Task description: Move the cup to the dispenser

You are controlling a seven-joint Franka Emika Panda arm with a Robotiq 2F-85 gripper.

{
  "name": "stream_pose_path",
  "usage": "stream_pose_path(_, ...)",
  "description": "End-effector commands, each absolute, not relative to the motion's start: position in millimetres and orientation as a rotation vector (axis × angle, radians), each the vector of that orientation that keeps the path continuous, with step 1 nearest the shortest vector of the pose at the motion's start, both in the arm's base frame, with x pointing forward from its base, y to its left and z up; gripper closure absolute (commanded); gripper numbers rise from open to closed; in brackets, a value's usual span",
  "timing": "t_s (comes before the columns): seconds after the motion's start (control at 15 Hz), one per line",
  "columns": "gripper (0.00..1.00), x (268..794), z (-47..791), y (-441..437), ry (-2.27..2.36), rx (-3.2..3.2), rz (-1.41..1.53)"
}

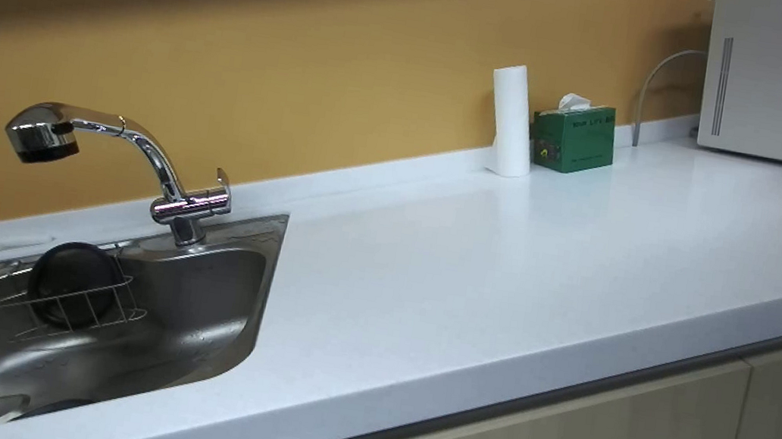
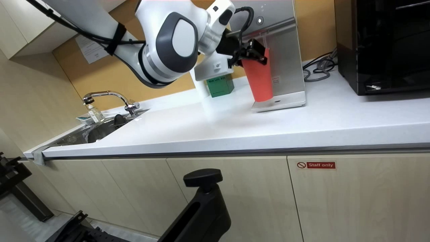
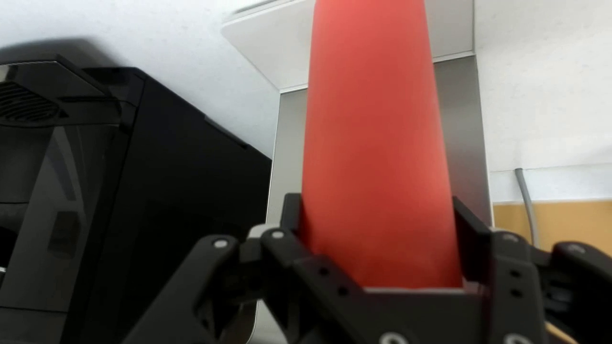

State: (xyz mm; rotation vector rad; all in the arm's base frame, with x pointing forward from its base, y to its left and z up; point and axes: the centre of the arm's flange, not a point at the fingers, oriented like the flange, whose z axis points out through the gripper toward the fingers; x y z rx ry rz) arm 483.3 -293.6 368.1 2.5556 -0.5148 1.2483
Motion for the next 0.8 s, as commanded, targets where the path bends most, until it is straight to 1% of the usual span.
stream_pose_path(0.0,0.52,479.6,343.7,-308.6,-0.526,2.567,1.318)
stream_pose_path(0.73,0.52,482.6,331.3,-335.1,-0.568,2.578,1.355)
